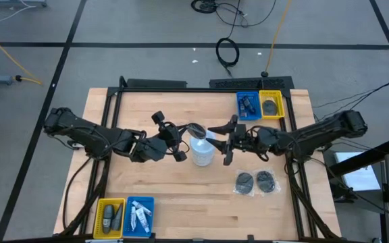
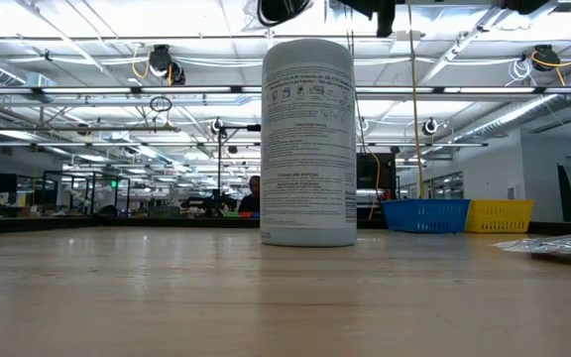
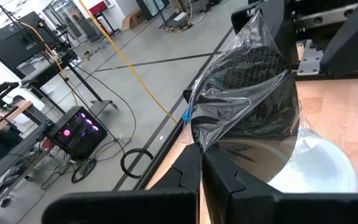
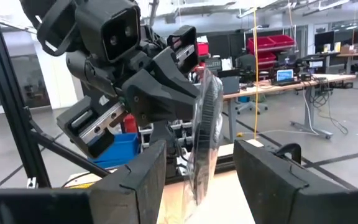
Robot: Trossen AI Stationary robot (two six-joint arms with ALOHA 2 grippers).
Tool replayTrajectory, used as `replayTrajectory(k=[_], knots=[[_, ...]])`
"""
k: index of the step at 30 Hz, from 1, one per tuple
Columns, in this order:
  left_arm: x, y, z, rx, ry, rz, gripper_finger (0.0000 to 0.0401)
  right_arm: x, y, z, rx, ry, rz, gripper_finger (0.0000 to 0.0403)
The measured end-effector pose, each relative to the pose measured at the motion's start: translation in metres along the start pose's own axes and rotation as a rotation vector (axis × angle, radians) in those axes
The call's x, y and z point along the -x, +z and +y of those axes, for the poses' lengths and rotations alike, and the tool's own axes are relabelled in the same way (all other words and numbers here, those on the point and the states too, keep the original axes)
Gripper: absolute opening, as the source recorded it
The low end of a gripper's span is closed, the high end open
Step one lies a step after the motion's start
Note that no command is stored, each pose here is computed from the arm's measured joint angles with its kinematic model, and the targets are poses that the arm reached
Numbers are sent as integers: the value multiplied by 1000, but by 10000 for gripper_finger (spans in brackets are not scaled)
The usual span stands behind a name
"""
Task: Pick & Place Travel size toiletries
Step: Put the black hairbrush into the top yellow bin
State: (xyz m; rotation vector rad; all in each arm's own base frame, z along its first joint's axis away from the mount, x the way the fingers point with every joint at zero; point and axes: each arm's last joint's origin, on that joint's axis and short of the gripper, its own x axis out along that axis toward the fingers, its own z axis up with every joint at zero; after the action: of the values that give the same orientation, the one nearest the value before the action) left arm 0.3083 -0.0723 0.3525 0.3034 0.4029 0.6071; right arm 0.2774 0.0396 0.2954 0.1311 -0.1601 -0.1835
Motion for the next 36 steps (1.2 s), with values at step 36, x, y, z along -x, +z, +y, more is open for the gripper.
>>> replayTrajectory(k=[36], knots=[[0, 0, 0, 3, 0, 0, 0, -36, -11, 8, 2, -7, -53, 180]])
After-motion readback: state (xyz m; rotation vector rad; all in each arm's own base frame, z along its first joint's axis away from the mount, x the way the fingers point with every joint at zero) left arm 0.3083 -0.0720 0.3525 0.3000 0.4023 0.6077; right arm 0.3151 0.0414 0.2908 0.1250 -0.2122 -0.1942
